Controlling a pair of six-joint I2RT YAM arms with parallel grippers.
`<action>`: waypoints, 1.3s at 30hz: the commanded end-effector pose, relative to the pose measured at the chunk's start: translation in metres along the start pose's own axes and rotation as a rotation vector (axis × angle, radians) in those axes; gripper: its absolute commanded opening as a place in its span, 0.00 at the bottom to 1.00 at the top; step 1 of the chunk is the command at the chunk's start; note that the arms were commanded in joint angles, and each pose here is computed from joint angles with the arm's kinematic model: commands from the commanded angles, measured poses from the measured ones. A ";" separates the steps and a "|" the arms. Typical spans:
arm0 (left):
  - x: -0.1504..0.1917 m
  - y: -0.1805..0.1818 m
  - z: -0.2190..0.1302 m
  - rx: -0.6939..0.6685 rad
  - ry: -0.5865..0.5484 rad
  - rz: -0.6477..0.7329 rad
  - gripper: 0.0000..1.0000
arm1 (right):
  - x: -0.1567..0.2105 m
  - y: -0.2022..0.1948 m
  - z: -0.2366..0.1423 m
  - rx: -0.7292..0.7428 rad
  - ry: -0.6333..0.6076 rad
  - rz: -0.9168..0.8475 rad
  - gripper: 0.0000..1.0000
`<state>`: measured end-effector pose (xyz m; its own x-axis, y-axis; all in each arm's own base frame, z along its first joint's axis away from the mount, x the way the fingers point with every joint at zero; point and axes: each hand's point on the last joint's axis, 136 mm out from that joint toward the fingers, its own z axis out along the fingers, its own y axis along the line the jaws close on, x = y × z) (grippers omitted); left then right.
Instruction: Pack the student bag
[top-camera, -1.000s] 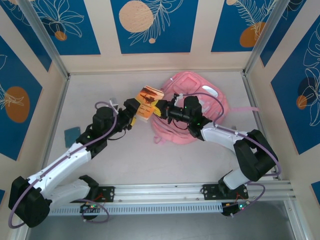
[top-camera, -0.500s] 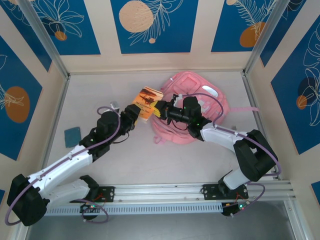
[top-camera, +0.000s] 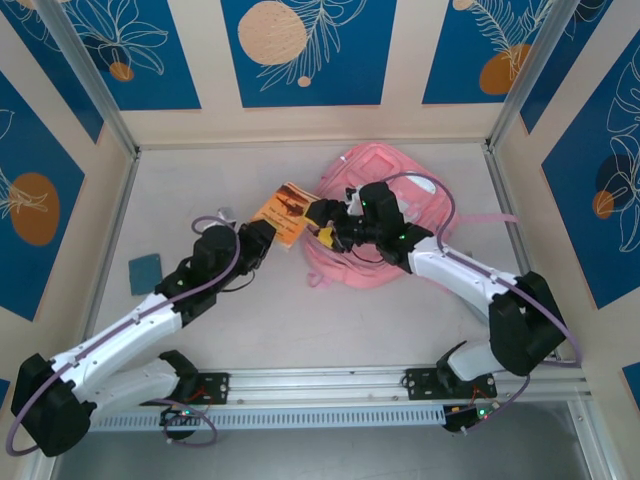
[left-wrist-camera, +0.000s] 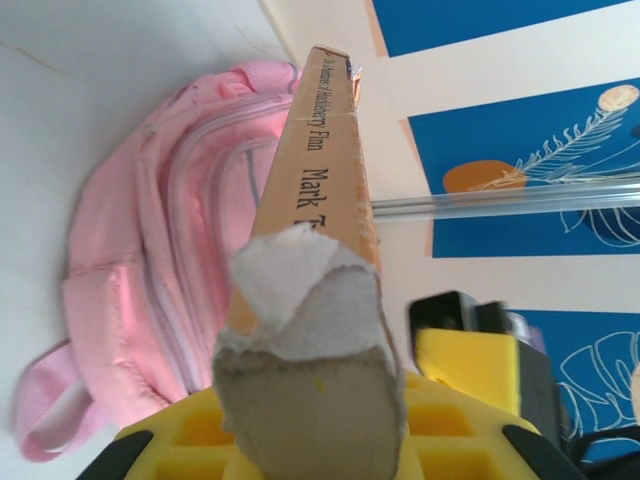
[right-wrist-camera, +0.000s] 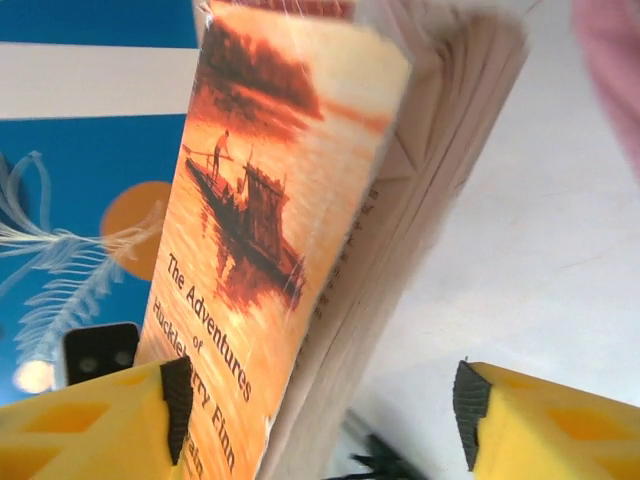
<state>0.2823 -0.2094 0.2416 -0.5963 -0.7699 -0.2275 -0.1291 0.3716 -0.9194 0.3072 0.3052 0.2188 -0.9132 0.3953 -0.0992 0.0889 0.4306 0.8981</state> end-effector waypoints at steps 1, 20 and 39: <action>-0.015 0.007 -0.019 -0.074 -0.062 0.110 0.00 | 0.004 -0.061 -0.032 0.361 0.007 -0.175 0.74; -0.057 0.040 -0.070 -0.478 -0.029 0.539 0.00 | -0.017 -0.096 -0.034 0.771 0.228 -0.805 0.55; -0.050 0.053 -0.067 -0.476 0.052 0.500 0.00 | -0.063 -0.149 0.001 1.147 0.375 -0.979 0.47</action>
<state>0.2496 -0.1154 0.2208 -0.7132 -0.4323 -0.5518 -0.1768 0.8727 -0.4551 0.3471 0.2288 0.0901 -0.8386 -0.5048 -0.2048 -0.4715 0.8609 -0.1911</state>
